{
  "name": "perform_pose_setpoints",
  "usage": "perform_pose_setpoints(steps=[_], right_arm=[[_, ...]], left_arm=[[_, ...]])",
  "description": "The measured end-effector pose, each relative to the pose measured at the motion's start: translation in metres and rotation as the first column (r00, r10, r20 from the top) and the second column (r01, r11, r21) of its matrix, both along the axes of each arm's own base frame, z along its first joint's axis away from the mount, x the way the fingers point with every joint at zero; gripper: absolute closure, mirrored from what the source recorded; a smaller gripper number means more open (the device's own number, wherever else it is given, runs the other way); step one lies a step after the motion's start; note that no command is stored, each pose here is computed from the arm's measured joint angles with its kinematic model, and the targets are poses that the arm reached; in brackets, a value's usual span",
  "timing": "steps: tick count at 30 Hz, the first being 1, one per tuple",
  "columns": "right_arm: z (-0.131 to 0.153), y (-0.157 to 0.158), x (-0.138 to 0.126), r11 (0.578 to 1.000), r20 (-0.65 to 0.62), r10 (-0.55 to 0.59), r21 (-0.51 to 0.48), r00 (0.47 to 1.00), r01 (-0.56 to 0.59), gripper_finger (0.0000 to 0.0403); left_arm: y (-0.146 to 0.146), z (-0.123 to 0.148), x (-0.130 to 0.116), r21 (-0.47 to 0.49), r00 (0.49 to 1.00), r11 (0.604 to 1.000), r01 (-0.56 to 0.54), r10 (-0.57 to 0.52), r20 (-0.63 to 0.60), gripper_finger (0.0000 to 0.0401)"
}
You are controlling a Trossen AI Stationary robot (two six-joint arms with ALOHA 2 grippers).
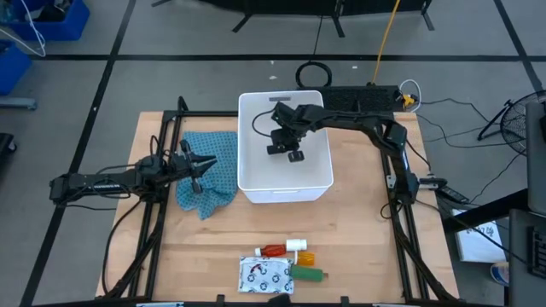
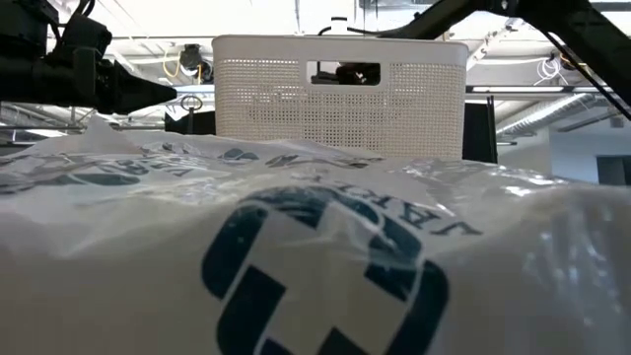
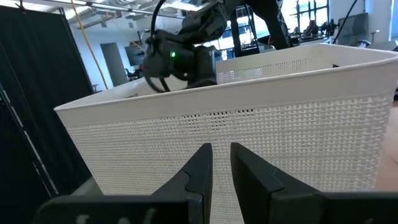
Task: Pick & place medical supplies in basket/bin
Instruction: Put the black bandage into the white bin, then put the white mailer bag into the white bin
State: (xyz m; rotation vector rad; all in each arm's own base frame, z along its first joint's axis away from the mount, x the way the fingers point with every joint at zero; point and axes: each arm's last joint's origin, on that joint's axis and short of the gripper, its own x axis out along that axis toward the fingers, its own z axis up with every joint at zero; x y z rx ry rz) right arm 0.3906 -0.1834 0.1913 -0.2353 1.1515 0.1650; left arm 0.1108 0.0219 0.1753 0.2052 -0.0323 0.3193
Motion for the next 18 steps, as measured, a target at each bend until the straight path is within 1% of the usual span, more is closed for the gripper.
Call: perform_pose_setpoints(steps=[3,6,13,16,18], right_arm=[[0.001,0.000,0.000,1.000,0.003,-0.010,0.003,1.000,0.010,0.0332],[0.002,0.000,0.000,1.000,0.001,-0.011,-0.010,1.000,0.011,0.0297],[0.006,-0.002,-0.002,0.995,-0.023,-0.051,-0.091,0.998,0.049,0.0199],[0.015,-0.002,-0.004,0.988,-0.015,-0.084,-0.132,0.996,0.081,0.0171],[0.025,-0.002,-0.006,0.980,0.007,-0.107,-0.168,0.994,0.107,0.0160]], left_arm=[[0.000,0.000,0.000,0.001,1.000,1.000,0.000,0.000,-0.001,0.0339],[0.000,0.000,0.000,0.008,1.000,1.000,-0.001,0.001,-0.003,0.0339],[0.000,0.000,0.000,0.007,1.000,1.000,0.000,0.000,-0.004,0.0339],[0.000,0.000,0.000,-0.004,1.000,1.000,0.000,0.000,-0.001,0.0339],[0.000,0.000,0.000,-0.004,1.000,1.000,-0.001,0.001,0.000,0.0338]])
